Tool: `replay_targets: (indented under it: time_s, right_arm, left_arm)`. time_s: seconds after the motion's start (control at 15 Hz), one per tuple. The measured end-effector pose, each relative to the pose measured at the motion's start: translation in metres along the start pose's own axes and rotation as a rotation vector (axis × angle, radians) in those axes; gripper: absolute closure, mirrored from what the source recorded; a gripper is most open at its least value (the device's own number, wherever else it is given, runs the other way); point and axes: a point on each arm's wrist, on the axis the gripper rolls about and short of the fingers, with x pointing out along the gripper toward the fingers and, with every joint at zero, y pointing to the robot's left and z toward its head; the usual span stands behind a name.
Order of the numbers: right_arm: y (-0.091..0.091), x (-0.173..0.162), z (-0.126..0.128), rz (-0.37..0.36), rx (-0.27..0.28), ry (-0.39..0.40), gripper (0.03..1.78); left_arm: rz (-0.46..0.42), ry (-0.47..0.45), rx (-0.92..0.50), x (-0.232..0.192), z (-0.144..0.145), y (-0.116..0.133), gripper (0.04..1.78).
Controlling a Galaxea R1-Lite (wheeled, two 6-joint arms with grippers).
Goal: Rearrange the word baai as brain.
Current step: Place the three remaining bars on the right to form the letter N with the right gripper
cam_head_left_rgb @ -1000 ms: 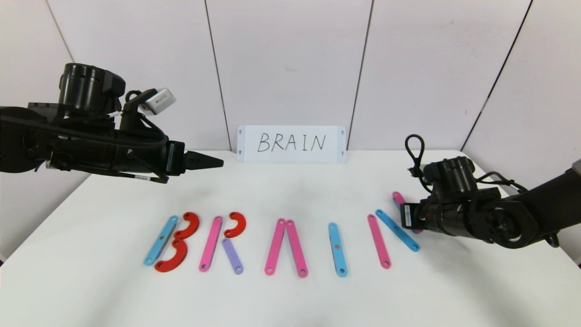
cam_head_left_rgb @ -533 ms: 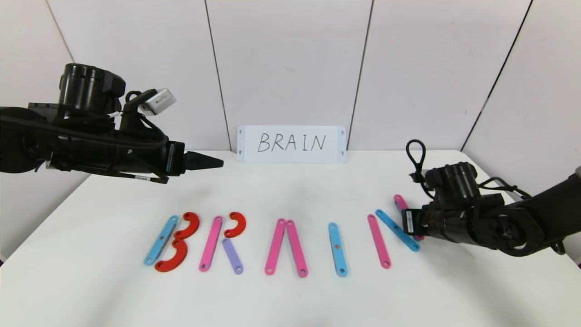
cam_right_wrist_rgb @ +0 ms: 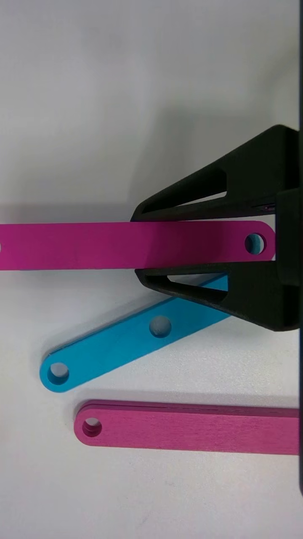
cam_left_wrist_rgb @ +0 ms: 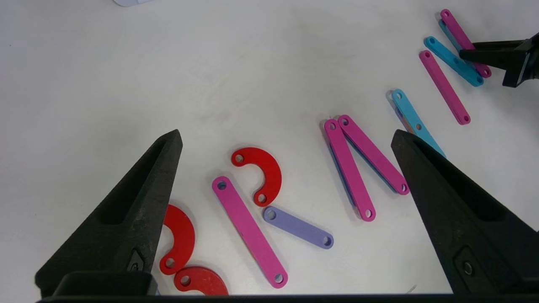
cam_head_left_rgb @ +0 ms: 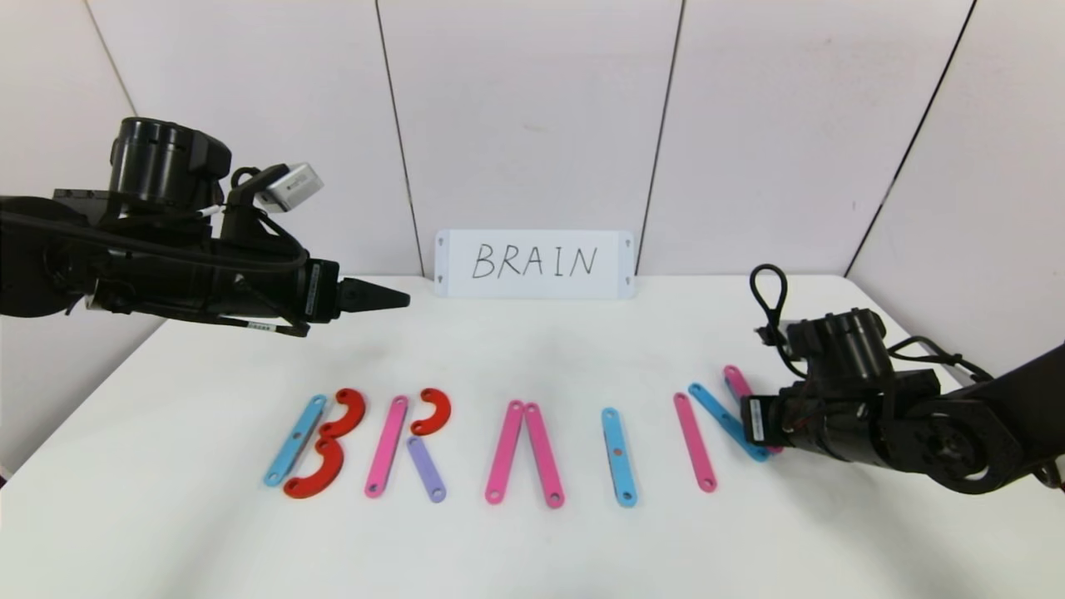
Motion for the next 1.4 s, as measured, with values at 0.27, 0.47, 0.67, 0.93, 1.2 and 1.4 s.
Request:
replay_targets:
  time_s: [0.27, 0.47, 0.67, 0.93, 1.2, 1.4]
  right_arm:
    - [0.001, -0.005, -0.003, 0.004, -0.004, 0.003, 1.51]
    - [0.002, -0.009, -0.007, 0.012, 0.003, 0.010, 1.51]
    - [0.006, -0.013, -0.011, 0.024, 0.009, 0.017, 1.51]
    - [0.006, -0.015, -0.014, 0.023, 0.007, 0.022, 1.51]
    - [0.004, -0.015, -0.014, 0.009, 0.014, 0.019, 1.51]
    - [0.003, -0.016, -0.015, 0.006, 0.024, 0.020, 1.51]
  left_arm:
    - [0.000, 0.000, 0.000, 0.000, 0.000, 0.000, 0.08]
    - [-0.001, 0.001, 0.001, 0.000, 0.000, 0.000, 0.08]
    - [-0.001, 0.001, 0.001, 0.000, 0.000, 0.000, 0.08]
    - [-0.002, 0.001, 0.001, 0.000, 0.000, 0.000, 0.08]
    - [-0.004, 0.004, 0.001, 0.001, -0.001, -0.001, 0.08]
    - [-0.004, 0.005, 0.001, 0.001, -0.001, -0.001, 0.08]
